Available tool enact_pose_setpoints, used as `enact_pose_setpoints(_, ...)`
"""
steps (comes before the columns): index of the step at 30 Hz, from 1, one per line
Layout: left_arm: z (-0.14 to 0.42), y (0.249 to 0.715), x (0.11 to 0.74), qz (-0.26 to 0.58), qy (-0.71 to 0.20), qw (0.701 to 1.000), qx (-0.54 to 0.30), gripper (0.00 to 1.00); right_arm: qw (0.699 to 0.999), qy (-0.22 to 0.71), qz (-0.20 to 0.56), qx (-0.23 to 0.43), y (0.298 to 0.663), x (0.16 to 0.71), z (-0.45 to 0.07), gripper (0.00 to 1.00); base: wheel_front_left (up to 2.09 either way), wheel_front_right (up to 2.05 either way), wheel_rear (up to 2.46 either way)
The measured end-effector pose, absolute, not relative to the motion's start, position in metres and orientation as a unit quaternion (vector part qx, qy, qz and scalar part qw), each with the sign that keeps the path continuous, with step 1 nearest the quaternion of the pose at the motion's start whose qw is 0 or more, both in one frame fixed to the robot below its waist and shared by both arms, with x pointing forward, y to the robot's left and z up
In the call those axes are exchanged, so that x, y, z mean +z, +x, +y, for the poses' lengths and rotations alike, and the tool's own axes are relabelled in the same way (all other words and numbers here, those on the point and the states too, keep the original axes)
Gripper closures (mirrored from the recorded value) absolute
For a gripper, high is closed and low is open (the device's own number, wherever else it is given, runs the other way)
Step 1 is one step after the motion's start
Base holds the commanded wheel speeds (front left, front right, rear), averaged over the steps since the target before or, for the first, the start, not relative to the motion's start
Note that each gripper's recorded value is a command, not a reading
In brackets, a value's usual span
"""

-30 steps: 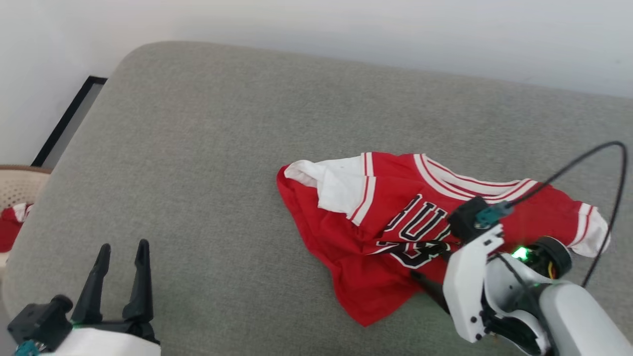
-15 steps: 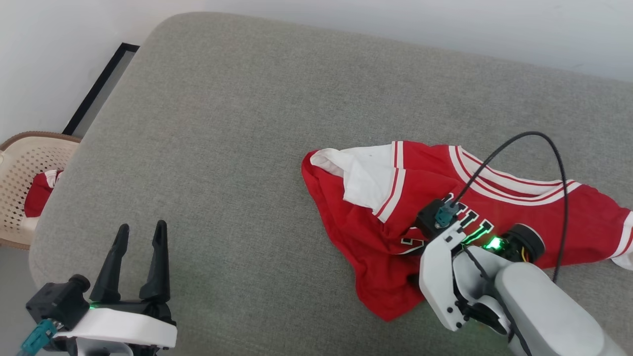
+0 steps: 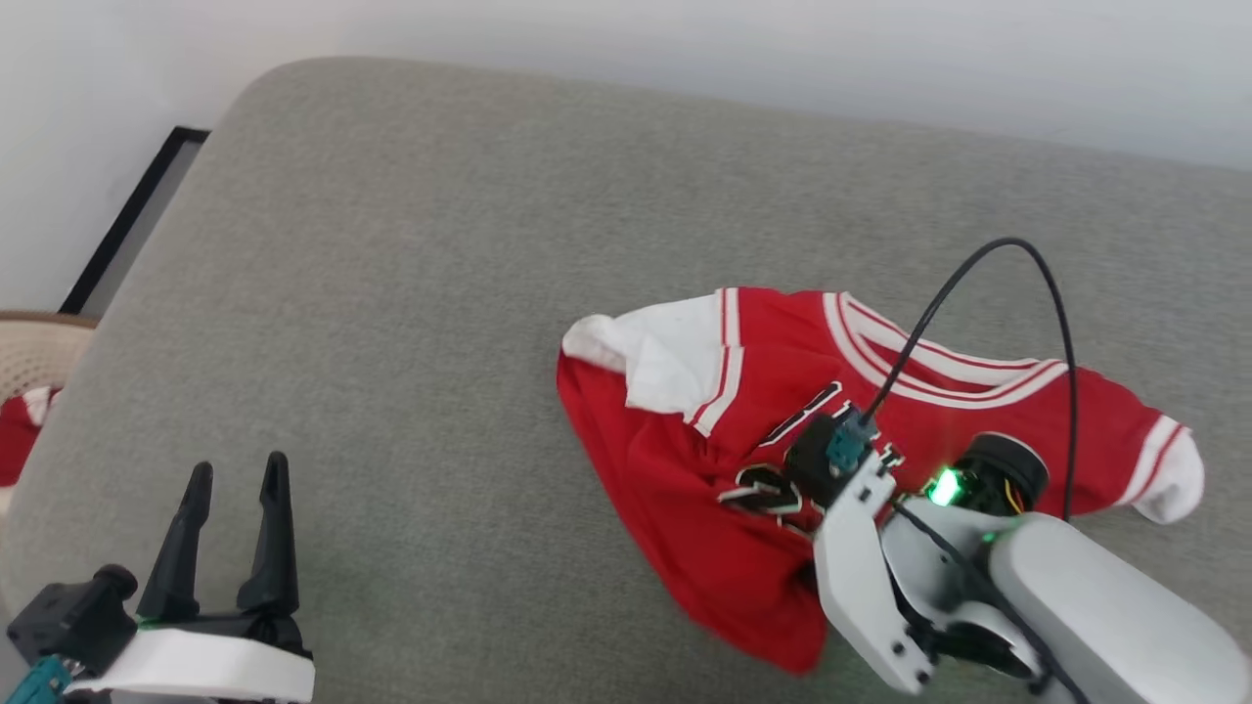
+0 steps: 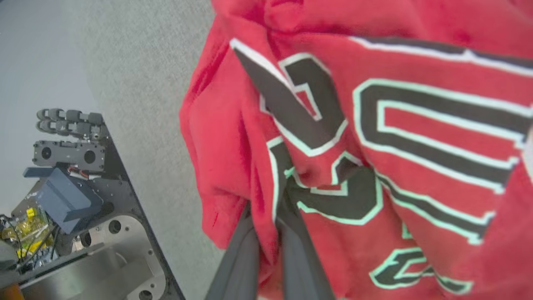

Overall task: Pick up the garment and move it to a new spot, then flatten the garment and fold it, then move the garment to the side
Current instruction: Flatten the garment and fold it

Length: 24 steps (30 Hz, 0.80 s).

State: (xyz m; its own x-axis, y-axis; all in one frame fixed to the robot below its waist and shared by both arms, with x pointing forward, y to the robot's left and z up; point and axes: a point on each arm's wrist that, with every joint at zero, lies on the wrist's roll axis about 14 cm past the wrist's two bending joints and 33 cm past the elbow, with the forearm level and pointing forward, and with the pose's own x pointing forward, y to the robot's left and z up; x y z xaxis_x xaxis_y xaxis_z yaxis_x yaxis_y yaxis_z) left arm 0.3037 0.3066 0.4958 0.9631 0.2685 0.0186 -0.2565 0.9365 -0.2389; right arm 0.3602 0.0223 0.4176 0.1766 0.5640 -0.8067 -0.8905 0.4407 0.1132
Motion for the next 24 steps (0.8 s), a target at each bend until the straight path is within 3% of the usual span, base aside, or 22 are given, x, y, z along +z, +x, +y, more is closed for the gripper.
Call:
enact_pose_setpoints(9,0.297,0.311,0.498,-0.028,-0.118,0.986,0.110,0.00,0.711,-0.196,0.483,0.472,0.322,0.417,-0.034,1.00,0.00,0.00,0.00)
enact_pose_setpoints(13,0.293,0.313,0.494,-0.021,-0.117,0.988,0.101,0.00,0.724,-0.174,0.492,0.450,0.321,0.413,-0.045,1.00,0.00,0.00,0.00)
enact_pose_setpoints(14,0.292,0.314,0.493,-0.018,-0.117,0.988,0.098,0.00,0.731,-0.164,0.493,0.443,0.322,0.410,-0.046,0.88,0.00,0.00,0.00)
enact_pose_setpoints(15,0.290,0.314,0.491,-0.014,-0.119,0.988,0.094,0.00,0.735,-0.156,0.494,0.438,0.321,0.406,-0.046,0.53,0.00,0.00,0.00)
enact_pose_setpoints(16,0.288,0.314,0.488,-0.009,-0.123,0.988,0.090,0.00,0.739,-0.155,0.493,0.432,0.322,0.403,-0.047,0.00,0.00,0.00,0.00)
enact_pose_setpoints(24,0.261,0.342,0.493,0.047,-0.149,0.988,0.006,0.00,0.793,-0.092,0.456,0.393,0.336,0.414,-0.048,0.00,0.00,0.00,0.00)
